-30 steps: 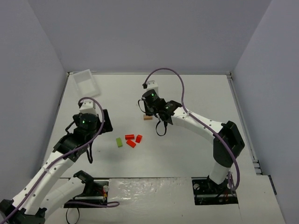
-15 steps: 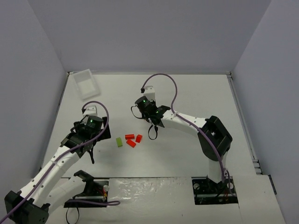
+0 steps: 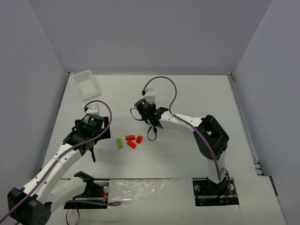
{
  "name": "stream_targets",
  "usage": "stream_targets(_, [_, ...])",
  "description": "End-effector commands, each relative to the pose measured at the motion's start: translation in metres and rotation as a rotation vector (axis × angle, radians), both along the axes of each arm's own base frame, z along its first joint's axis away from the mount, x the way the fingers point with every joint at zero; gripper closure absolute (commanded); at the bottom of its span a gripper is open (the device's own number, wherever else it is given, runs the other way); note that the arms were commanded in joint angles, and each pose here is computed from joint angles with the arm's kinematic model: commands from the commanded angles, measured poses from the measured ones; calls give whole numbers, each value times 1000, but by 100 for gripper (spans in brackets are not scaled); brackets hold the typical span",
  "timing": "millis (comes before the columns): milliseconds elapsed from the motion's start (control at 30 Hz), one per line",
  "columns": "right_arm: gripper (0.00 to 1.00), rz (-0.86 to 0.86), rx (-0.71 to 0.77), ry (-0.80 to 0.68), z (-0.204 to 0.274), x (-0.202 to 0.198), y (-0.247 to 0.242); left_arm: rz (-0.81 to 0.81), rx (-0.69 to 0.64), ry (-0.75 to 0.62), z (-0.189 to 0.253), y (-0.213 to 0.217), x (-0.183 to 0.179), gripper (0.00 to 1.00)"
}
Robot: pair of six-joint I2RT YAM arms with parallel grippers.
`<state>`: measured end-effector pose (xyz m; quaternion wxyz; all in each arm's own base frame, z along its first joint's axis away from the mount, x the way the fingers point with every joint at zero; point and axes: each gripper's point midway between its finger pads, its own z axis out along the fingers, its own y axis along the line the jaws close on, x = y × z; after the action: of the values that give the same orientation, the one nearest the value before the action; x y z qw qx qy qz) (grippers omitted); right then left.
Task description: Build the wood block tower
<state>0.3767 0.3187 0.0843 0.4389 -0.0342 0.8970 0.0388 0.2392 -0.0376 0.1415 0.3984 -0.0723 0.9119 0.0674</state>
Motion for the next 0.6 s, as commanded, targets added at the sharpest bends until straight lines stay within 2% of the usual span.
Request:
stream_targets(0, [100,-59,86,-100,34,18,13,11,-19,-93,26,-1,18,3])
stream_targets(567, [100,-84,87,-106,29,16,18,-13,-71,-69,19,-7,24,3])
